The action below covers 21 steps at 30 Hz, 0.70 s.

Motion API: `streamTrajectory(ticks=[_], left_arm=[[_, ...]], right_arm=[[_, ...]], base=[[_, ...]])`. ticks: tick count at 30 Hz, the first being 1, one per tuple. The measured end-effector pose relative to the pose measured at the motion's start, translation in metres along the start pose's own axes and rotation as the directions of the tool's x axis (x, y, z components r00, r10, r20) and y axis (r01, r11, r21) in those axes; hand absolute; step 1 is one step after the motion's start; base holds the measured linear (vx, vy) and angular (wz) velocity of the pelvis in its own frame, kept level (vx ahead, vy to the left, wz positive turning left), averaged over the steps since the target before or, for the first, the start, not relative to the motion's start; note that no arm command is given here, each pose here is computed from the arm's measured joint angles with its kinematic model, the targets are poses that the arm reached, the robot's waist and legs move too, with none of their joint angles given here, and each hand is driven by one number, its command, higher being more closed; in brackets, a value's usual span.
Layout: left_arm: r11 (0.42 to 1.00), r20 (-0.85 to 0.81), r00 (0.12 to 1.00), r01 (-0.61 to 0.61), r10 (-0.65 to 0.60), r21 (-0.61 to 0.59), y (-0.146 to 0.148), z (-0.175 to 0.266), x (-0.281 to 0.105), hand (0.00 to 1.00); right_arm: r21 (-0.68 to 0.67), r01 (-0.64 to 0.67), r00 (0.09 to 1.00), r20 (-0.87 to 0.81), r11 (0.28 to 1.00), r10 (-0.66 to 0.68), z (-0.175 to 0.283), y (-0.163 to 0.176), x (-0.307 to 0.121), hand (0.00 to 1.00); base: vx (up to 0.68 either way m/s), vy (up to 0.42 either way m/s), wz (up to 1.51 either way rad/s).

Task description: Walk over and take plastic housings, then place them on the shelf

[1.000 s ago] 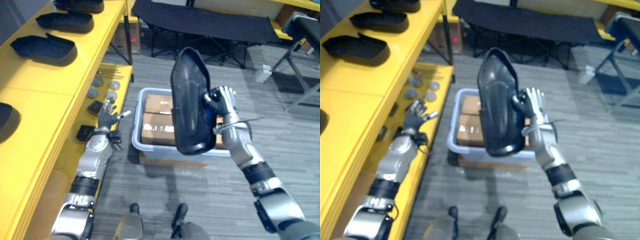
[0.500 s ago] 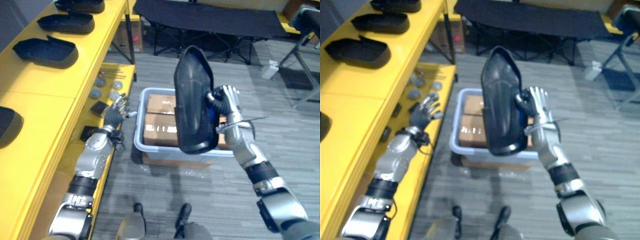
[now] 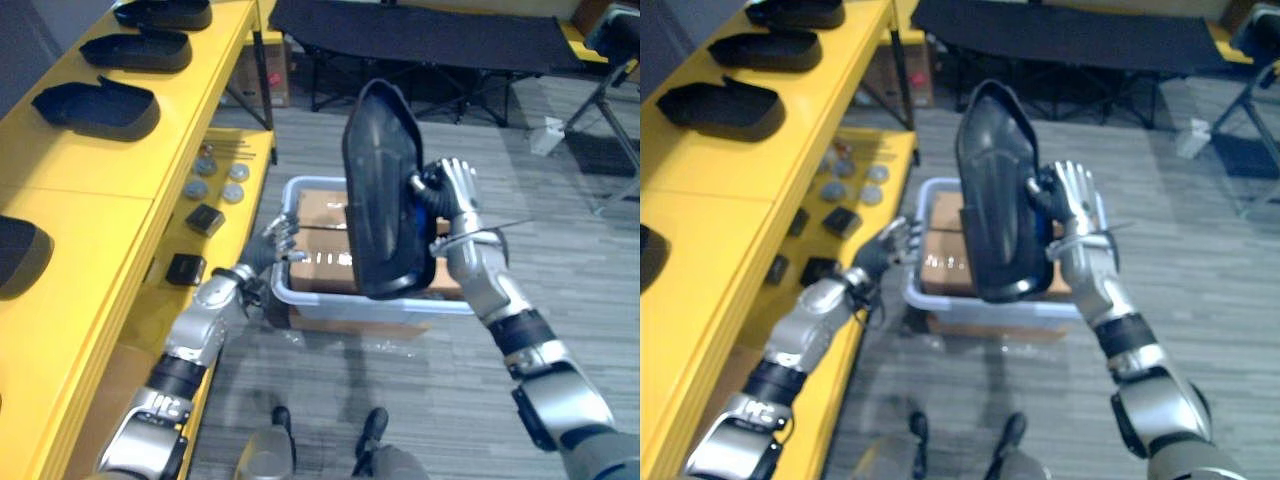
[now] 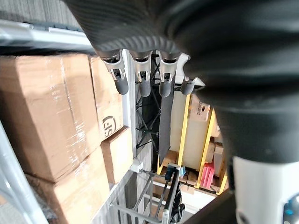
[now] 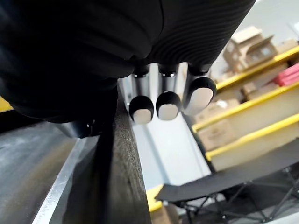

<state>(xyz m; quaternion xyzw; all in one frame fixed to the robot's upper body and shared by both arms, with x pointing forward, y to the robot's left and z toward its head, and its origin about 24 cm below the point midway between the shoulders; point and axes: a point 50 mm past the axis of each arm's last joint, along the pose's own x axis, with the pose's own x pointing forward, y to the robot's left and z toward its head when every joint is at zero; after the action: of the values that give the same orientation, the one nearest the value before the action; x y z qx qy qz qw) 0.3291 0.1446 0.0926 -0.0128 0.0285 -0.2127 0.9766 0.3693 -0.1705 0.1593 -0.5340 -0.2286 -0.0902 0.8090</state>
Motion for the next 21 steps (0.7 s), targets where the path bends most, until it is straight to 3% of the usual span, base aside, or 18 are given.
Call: streamTrajectory(ticks=[13, 21], left_arm=[[0.997, -0.01, 0.997, 0.074, -0.074, 0.005, -0.025, -0.009, 0.006, 0.0], [0.998, 0.007, 0.998, 0.06, -0.06, 0.011, -0.033, -0.012, 0.008, 0.0]], right_arm=[[-0.138, -0.113, 0.993, -0.003, 0.984, 0.114, -0.003, 0.026, -0.007, 1.0], [-0.145, -0.137, 0.99, 0.013, 0.98, 0.141, 0.003, 0.039, -0.011, 1.0]], base=[[0.0, -0.001, 0.01], [-0.01, -0.013, 0.05]])
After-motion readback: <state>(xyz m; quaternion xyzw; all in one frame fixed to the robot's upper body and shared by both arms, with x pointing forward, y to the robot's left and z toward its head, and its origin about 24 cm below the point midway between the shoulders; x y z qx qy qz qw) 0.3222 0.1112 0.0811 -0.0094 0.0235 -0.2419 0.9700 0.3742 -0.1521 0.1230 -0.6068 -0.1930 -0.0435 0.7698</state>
